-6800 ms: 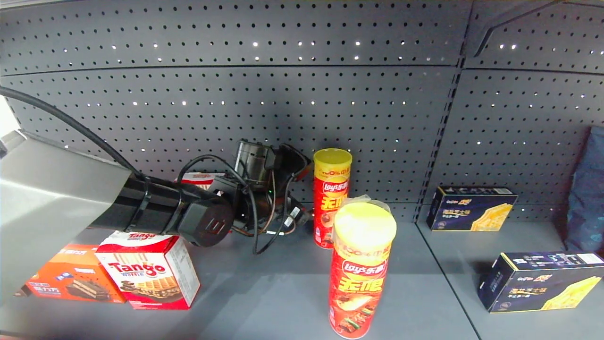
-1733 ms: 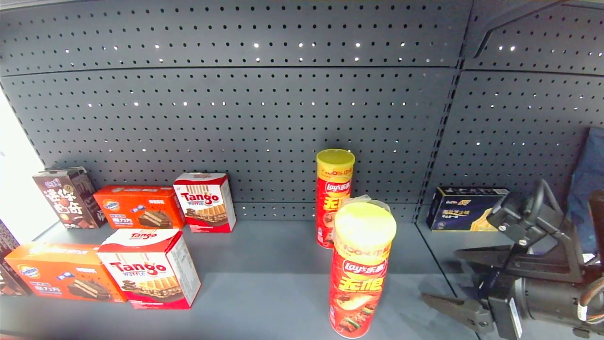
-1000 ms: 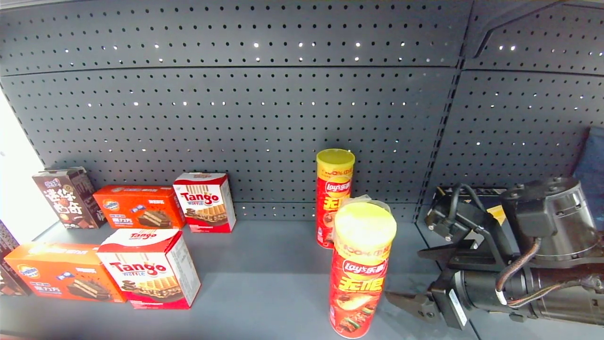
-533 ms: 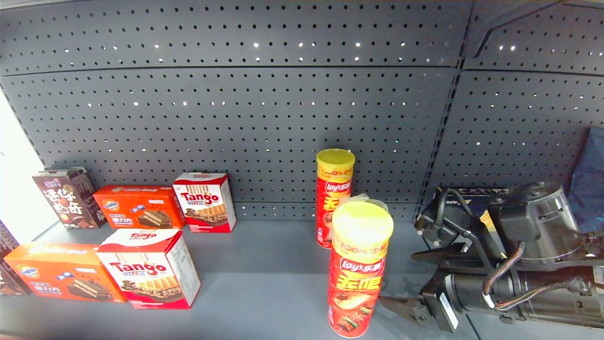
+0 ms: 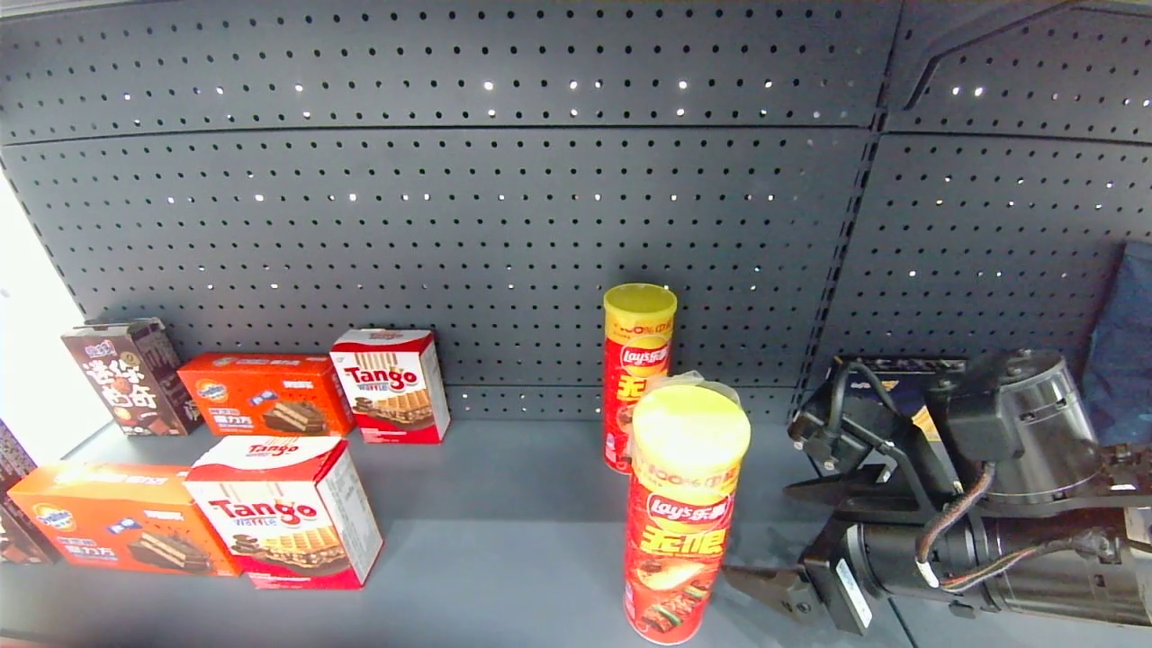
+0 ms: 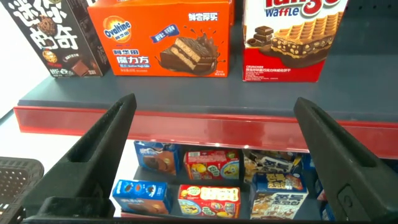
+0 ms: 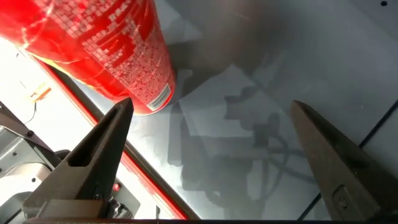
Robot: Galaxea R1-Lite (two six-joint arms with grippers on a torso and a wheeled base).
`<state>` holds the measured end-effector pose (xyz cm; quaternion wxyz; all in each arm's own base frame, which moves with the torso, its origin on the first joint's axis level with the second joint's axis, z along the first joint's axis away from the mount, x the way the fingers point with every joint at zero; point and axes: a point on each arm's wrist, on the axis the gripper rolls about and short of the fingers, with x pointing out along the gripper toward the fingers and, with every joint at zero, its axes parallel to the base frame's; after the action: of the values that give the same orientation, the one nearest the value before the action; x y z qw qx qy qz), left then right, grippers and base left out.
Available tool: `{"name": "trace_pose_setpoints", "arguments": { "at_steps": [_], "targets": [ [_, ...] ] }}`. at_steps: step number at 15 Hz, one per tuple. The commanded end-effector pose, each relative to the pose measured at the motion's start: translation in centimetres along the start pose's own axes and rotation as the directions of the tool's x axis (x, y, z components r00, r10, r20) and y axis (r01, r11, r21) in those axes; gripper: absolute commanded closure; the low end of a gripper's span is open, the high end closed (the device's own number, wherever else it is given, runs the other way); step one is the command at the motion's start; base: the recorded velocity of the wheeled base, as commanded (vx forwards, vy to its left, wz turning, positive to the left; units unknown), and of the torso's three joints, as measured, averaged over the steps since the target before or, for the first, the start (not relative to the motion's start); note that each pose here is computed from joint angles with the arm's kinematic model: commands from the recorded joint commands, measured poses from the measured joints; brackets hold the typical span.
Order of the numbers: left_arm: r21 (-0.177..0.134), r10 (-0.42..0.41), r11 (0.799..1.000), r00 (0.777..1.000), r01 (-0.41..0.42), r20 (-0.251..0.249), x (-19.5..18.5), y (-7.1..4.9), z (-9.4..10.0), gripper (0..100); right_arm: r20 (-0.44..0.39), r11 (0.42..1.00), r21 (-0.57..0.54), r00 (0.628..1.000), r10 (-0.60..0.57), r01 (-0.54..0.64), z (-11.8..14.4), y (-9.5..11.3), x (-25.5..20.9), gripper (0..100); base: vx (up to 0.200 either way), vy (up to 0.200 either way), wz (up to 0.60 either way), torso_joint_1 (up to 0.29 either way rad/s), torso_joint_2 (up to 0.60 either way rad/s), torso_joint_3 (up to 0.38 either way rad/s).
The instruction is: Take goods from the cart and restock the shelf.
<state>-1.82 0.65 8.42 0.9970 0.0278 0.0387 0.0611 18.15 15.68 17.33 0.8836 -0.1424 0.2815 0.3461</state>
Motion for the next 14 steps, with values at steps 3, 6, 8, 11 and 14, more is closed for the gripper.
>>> {"name": "trace_pose_setpoints", "arguments": {
  "at_steps": [3, 6, 8, 11, 14],
  "targets": [
    [0.001, 0.000, 1.000, 1.000, 0.000, -0.004, 0.02, 0.00, -0.02, 0, 0.005, 1.000, -0.001, 1.000, 0.001, -0.001, 0.31, 0.02, 0.17, 0, 0.000, 0.000, 0.00, 0.000, 0.00, 0.000],
    [-0.001, 0.000, 1.000, 1.000, 0.000, -0.003, 0.02, 0.00, 0.00, 0, 0.004, 1.000, -0.002, 1.000, 0.002, -0.002, 0.48, 0.04, 0.42, 0, 0.000, 0.000, 0.00, 0.000, 0.00, 0.000],
    [0.000, 0.000, 1.000, 1.000, 0.000, -0.004, 0.02, 0.00, -0.02, 0, -0.004, 1.000, -0.005, 1.000, 0.004, -0.004, 0.44, 0.08, 0.72, 0, 0.000, 0.000, 0.00, 0.000, 0.00, 0.000],
    [-0.001, 0.000, 1.000, 1.000, 0.000, -0.003, 0.02, 0.00, 0.00, 0, -0.007, 1.000, -0.005, 1.000, 0.004, -0.004, 0.35, 0.09, 0.69, 0, 0.000, 0.000, 0.00, 0.000, 0.00, 0.000],
    [-0.001, 0.000, 1.000, 1.000, 0.000, -0.003, 0.02, 0.00, 0.00, 0, 0.002, 1.000, -0.001, 1.000, -0.001, 0.001, 0.31, -0.06, 0.29, 0, 0.000, 0.000, 0.00, 0.000, 0.00, 0.000]
  ]
}}
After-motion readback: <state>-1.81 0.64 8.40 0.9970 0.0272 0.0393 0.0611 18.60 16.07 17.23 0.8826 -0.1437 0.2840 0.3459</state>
